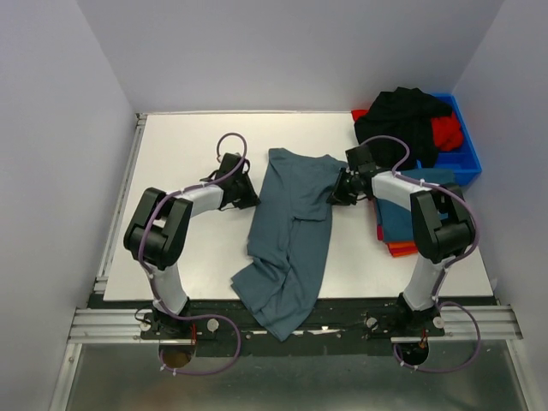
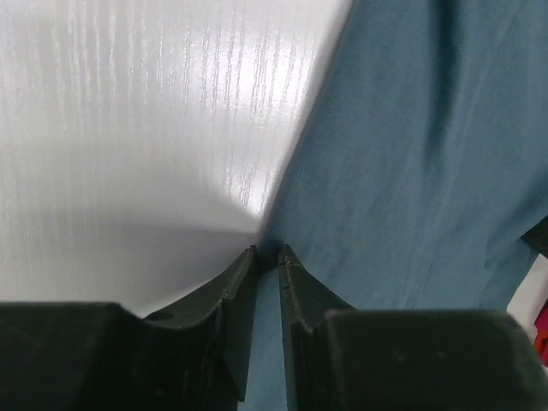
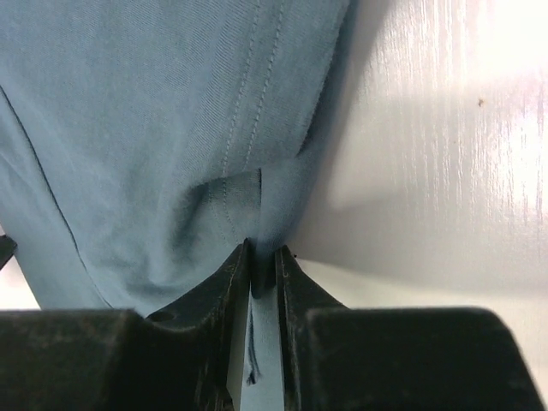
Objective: Fold and stack the t-shirts
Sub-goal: Rotate the tshirt 90 degrees
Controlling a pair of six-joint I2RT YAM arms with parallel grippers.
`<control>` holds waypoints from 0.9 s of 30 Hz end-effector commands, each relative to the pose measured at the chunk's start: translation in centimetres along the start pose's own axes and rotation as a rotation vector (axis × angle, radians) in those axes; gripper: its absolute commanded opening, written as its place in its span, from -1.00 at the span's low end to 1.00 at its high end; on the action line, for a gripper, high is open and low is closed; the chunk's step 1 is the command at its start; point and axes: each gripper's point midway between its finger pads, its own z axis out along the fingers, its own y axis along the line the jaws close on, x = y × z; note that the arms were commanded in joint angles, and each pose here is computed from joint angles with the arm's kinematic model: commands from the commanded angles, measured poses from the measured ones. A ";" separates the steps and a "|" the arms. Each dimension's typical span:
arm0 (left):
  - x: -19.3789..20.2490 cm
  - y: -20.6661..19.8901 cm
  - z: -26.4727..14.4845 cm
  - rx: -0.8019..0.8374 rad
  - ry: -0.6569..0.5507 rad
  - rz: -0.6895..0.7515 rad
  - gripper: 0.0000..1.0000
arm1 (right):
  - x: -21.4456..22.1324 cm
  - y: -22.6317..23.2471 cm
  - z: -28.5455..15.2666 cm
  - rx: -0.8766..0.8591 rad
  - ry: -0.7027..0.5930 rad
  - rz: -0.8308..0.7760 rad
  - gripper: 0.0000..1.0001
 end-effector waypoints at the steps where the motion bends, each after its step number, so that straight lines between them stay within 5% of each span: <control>1: 0.6 0.0 1.3 0.024 0.045 -0.012 -0.47 | -1.2 0.1 0.2 0.029 -0.016 -0.023 -0.50; 6: 0.3 0.0 1.7 0.046 0.053 -0.034 -0.60 | -2.0 0.3 0.5 0.038 -0.025 -0.033 -0.65; 9: -0.4 0.7 1.9 0.018 0.045 -0.046 -1.00 | -2.2 0.6 0.9 0.036 -0.016 -0.032 -0.86; 12: -1.2 1.5 2.1 -0.004 0.035 -0.072 -1.00 | -3.1 1.0 1.5 0.041 -0.018 -0.032 -0.99; 27: -6.6 2.3 3.6 -0.090 -0.085 -0.135 -1.00 | -9.3 5.4 5.0 0.004 -0.045 -0.057 -0.99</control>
